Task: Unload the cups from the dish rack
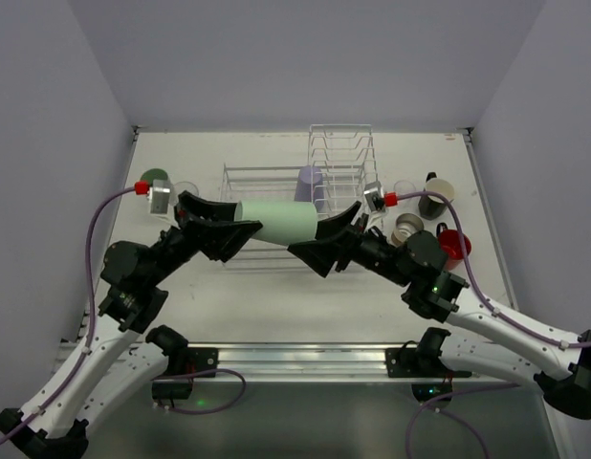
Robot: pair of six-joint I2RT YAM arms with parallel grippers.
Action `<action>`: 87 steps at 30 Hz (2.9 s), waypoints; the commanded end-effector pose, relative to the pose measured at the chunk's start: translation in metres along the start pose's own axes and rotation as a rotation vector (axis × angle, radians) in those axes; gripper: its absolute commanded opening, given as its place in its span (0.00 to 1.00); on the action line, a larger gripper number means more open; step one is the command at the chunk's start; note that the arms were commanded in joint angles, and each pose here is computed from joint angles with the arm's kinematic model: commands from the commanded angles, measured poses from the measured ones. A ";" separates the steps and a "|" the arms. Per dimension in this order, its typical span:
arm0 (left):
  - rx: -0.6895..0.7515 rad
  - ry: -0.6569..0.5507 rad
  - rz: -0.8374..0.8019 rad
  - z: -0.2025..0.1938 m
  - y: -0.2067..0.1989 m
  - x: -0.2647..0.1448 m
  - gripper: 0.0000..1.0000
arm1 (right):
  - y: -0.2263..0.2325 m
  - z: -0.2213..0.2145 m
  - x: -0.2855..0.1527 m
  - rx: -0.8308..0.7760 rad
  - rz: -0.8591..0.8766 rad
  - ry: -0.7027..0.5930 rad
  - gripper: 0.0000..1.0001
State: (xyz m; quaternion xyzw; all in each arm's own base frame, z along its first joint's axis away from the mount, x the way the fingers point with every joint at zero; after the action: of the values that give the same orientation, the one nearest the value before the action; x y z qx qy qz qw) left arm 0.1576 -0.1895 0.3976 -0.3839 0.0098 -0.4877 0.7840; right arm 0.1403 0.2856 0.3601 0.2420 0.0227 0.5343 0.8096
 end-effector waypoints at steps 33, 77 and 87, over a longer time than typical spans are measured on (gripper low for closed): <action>0.427 0.100 0.923 -0.010 0.143 -0.101 1.00 | -0.037 -0.149 -0.103 -0.264 -0.466 1.085 0.00; 0.263 0.248 0.558 -0.046 0.172 0.022 0.99 | 0.022 0.006 -0.079 -0.273 -0.242 0.310 0.75; 0.320 0.337 0.398 -0.064 0.213 0.094 1.00 | 0.007 0.023 -0.106 -0.270 -0.297 0.174 0.74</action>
State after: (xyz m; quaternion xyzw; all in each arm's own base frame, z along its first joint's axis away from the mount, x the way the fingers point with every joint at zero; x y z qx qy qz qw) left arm 0.3236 -0.2290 0.2108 -0.1644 0.2237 -0.3130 0.9083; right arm 0.0894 0.1882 0.3565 0.0744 0.0748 0.4437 0.8899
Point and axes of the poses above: each gripper's point midway between its finger pads, its own x axis out along the fingers, its own y axis along the line the jaws close on, z = x × y, the point moved 3 cm from there along -x, back along the fingers, and after that the axes turned 9 degrees about -x, right-handed, at the moved point
